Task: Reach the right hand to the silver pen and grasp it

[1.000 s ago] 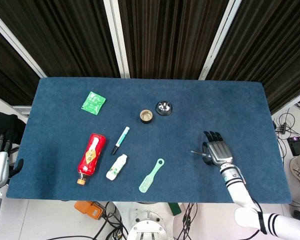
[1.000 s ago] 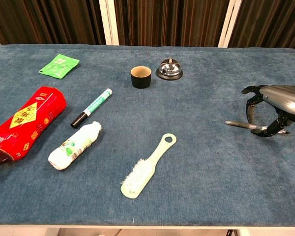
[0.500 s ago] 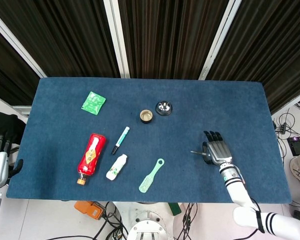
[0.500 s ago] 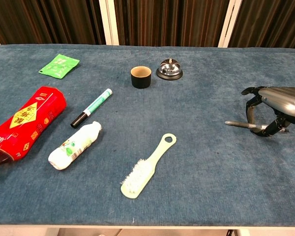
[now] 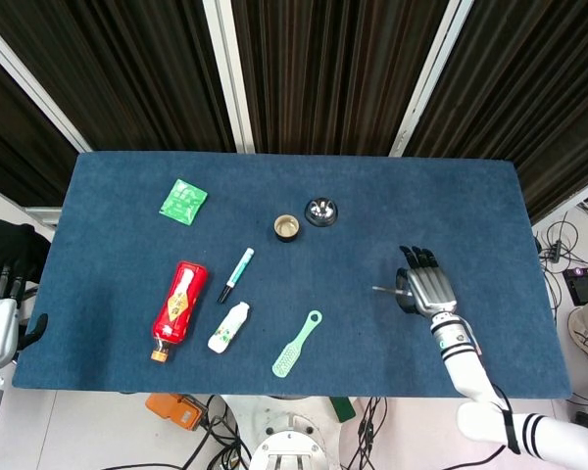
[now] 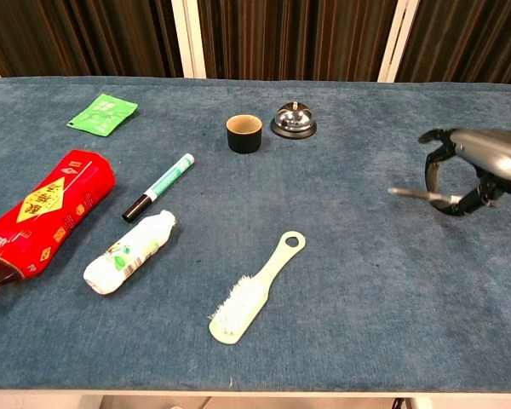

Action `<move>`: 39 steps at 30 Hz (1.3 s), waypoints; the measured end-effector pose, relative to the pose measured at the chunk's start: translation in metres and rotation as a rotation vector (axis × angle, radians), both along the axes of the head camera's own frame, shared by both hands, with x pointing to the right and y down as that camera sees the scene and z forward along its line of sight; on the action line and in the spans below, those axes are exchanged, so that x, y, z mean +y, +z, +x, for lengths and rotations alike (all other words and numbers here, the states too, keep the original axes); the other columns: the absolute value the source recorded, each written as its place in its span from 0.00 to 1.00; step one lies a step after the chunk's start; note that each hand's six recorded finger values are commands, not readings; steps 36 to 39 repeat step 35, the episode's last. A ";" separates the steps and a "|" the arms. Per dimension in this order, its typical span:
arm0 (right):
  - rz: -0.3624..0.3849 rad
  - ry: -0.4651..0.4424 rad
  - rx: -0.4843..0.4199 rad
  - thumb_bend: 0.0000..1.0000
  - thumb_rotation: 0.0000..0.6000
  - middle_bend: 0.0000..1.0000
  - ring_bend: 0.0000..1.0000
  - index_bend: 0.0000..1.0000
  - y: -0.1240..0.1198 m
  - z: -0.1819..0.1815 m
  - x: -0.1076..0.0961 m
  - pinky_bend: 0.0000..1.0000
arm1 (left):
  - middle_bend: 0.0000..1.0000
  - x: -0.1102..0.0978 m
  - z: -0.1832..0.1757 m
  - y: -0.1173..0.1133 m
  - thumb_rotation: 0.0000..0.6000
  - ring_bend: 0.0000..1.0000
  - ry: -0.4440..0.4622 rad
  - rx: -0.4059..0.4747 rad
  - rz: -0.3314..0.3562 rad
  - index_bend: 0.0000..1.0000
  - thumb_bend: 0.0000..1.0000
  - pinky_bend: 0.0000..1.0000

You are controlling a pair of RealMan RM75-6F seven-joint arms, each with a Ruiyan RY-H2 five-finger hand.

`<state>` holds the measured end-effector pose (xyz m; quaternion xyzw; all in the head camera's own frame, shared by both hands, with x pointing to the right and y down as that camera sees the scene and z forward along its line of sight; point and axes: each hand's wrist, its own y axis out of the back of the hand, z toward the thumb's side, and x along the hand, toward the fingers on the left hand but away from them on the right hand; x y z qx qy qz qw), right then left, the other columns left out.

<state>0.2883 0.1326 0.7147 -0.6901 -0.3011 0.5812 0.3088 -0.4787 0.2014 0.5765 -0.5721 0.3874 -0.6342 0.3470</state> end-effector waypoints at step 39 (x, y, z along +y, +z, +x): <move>0.235 0.002 -0.299 0.62 1.00 0.10 0.08 0.78 -0.152 -0.101 -0.179 0.11 | 0.00 0.000 -0.004 -0.005 1.00 0.03 -0.008 0.037 0.033 0.12 0.30 0.14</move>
